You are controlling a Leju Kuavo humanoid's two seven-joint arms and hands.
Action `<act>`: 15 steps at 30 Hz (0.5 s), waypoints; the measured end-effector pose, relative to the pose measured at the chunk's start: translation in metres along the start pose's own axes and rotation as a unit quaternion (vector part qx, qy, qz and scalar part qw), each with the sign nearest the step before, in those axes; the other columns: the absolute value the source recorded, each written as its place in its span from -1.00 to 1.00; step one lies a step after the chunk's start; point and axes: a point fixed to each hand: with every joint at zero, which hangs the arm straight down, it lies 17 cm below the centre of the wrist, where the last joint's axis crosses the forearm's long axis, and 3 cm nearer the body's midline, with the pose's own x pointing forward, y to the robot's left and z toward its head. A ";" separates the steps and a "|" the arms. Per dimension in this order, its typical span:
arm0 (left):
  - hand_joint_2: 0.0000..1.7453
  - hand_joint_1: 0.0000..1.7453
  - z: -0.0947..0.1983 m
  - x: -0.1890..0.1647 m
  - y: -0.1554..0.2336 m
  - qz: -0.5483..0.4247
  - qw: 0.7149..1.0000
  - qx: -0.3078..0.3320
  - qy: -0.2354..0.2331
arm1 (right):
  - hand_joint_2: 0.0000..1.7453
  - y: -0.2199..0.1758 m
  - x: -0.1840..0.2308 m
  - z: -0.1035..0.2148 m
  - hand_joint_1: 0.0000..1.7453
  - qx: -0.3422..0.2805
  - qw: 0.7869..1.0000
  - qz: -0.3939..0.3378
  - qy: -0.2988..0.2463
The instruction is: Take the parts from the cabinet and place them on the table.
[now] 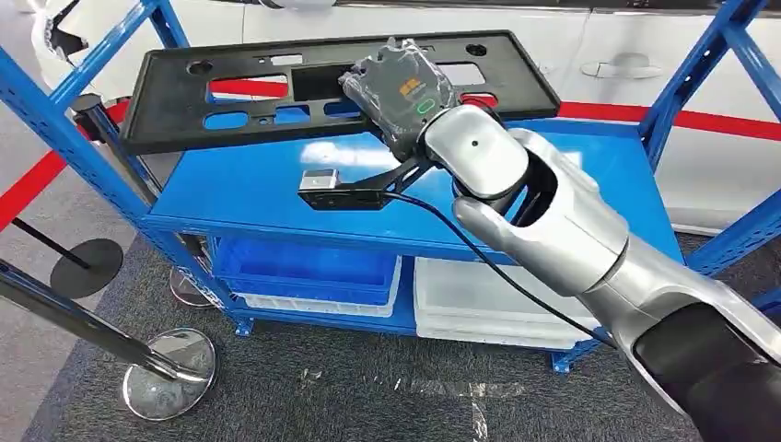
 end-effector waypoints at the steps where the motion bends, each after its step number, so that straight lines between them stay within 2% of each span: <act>1: 1.00 -1.00 0.001 0.000 -0.004 0.001 1.000 -0.009 -0.001 | 1.00 0.000 0.000 0.001 0.86 -0.001 1.000 0.000 0.000; 3: 1.00 -1.00 0.002 0.000 -0.010 0.009 1.000 -0.027 0.001 | 1.00 0.000 -0.001 0.002 0.86 -0.002 1.000 -0.002 -0.001; 4: -1.00 -1.00 0.002 0.000 -0.012 0.011 0.999 -0.031 0.001 | 1.00 0.000 -0.001 0.003 0.84 -0.003 1.000 -0.001 -0.001; 6: -1.00 -1.00 0.003 0.001 -0.013 0.014 0.999 -0.036 0.000 | 1.00 0.000 0.000 0.003 0.84 -0.003 1.000 0.000 -0.003; 7: 1.00 -1.00 0.003 0.002 -0.014 0.015 0.999 -0.036 -0.003 | 1.00 0.000 0.000 0.003 0.84 -0.003 1.000 0.000 -0.004; 15: 1.00 -1.00 0.002 0.009 -0.009 0.010 0.999 -0.025 -0.023 | 1.00 0.003 -0.001 0.007 0.84 -0.003 1.000 0.001 -0.003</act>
